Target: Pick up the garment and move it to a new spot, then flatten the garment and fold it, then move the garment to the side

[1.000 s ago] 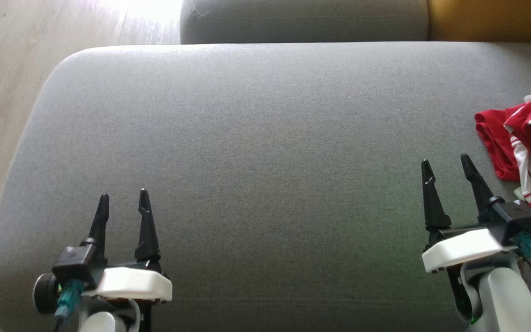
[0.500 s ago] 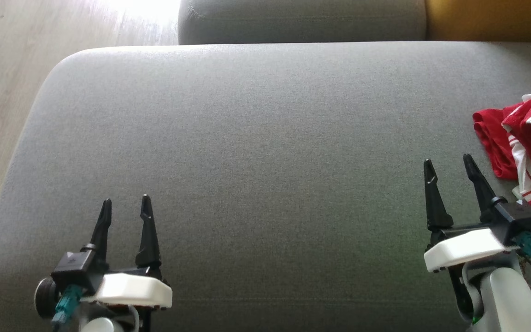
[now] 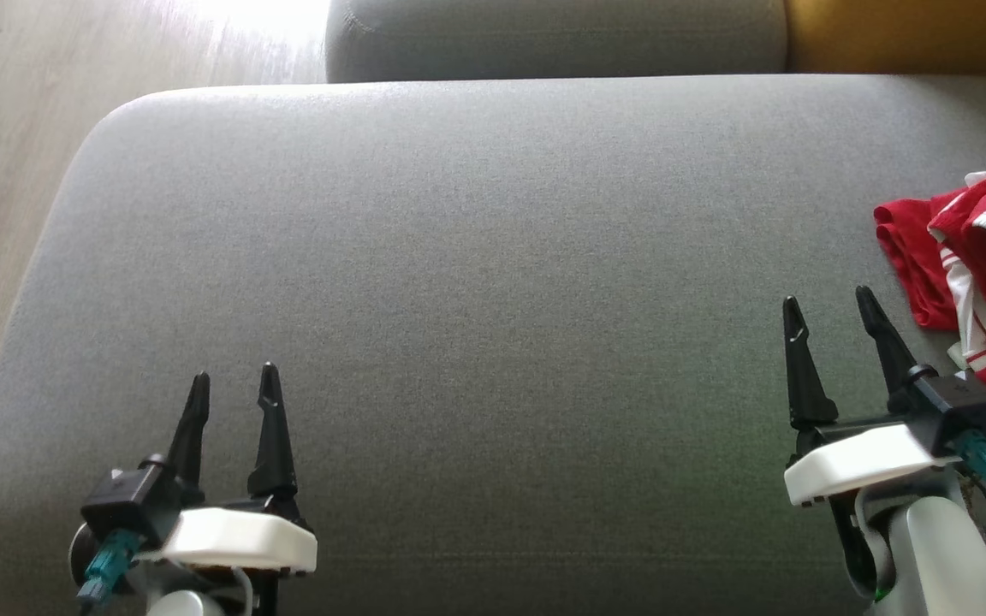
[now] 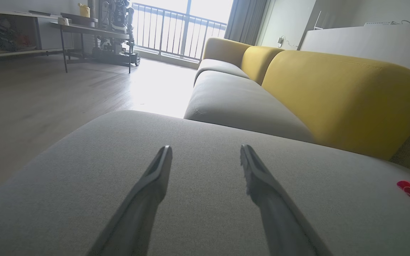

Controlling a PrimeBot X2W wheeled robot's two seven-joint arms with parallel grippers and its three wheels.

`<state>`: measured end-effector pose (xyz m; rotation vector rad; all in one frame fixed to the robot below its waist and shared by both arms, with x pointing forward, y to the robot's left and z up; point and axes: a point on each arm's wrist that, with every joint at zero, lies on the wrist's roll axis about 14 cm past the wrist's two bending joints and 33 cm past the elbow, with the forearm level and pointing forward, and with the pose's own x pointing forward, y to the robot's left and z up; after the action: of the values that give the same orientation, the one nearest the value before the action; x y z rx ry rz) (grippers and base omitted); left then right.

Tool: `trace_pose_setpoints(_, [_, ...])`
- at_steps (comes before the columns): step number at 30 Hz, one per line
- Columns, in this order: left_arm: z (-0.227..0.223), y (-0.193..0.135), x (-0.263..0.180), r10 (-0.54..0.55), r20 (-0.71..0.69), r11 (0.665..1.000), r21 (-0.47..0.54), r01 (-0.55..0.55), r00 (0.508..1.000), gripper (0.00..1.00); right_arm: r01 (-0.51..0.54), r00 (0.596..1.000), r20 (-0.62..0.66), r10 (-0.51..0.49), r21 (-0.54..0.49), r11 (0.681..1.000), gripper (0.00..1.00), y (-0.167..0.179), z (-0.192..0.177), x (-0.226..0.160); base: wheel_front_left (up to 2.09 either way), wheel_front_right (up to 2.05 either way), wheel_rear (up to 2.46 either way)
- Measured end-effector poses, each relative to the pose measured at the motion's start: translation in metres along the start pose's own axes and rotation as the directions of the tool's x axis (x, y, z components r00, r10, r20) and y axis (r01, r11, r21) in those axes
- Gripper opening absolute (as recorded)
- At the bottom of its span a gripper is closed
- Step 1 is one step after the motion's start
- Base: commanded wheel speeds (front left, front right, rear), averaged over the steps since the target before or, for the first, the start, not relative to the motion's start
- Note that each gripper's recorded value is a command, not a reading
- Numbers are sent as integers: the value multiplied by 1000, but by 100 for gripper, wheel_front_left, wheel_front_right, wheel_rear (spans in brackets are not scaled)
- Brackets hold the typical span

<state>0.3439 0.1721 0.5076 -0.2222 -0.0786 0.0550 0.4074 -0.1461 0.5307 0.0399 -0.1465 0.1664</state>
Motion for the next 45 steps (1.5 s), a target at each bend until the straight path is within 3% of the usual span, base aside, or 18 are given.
trace_pose_setpoints(15, [-2,3,-1,10,-7,1000,-3,-10,1000,100,-11,1000,-5,11,2,1000,100,4,-2,2,0,0,0])
trace_pose_setpoints(16, [-2,4,-1,11,-7,1000,-4,-11,1000,0,-12,1000,-6,12,2,1000,0,4,-2,2,0,0,0])
trace_pose_setpoints(24, [-47,14,-26,53,-159,998,-17,-57,986,0,11,984,-179,-4,37,999,0,2,-54,-27,0,0,0])
trace_pose_setpoints(45, [-53,15,-18,58,-208,965,-238,-108,976,0,134,977,-195,-83,264,955,0,-15,-53,-30,0,0,0])
